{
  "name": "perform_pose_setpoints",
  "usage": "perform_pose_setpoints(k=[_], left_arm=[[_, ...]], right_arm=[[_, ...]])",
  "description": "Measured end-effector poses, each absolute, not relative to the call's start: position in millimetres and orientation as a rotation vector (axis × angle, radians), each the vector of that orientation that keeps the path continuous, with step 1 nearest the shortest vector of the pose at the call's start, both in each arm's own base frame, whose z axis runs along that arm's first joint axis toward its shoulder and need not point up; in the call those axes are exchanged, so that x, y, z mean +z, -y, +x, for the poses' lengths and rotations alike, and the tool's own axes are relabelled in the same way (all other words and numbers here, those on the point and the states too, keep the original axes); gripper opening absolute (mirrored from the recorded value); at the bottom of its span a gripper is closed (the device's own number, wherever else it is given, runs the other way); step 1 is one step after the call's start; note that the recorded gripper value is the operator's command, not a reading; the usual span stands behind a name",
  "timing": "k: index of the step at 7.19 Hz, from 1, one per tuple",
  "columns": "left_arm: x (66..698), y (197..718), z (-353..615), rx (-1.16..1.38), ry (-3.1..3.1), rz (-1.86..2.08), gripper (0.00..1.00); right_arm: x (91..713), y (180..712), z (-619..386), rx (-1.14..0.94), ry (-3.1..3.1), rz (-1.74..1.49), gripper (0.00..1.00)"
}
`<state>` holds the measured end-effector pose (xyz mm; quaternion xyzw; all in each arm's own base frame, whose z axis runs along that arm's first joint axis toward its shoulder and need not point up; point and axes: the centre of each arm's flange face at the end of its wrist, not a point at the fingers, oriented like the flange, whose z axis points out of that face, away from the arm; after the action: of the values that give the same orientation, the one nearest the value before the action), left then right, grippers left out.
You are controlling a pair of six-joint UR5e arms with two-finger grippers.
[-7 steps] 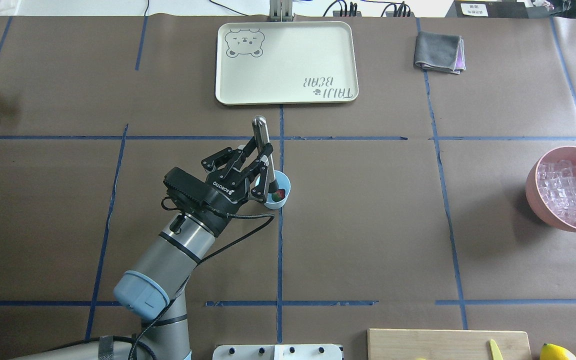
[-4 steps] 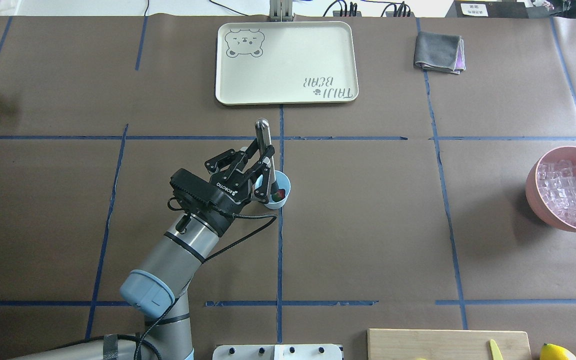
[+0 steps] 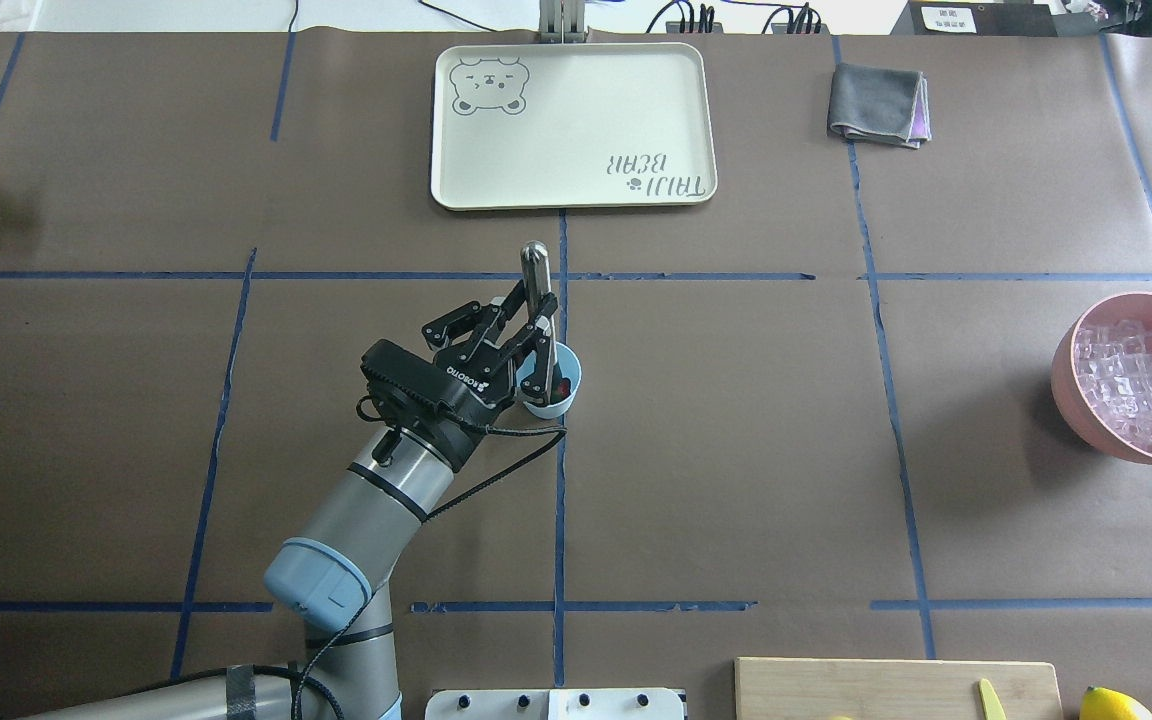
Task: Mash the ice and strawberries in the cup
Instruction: 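Press the steel rod down into the cup with the left gripper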
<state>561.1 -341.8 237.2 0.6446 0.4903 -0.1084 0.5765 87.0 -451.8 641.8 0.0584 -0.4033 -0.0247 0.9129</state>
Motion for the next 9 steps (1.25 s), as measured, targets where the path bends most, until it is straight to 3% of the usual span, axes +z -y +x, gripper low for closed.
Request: perform_pose_setpoints(k=[9], left_arm=[[242.1,344.2,563.6,-0.246,-1.133,1.507,0.00]], right_arm=[[641.6,452.4,86.9,-0.051,0.832,0.121,0.99]])
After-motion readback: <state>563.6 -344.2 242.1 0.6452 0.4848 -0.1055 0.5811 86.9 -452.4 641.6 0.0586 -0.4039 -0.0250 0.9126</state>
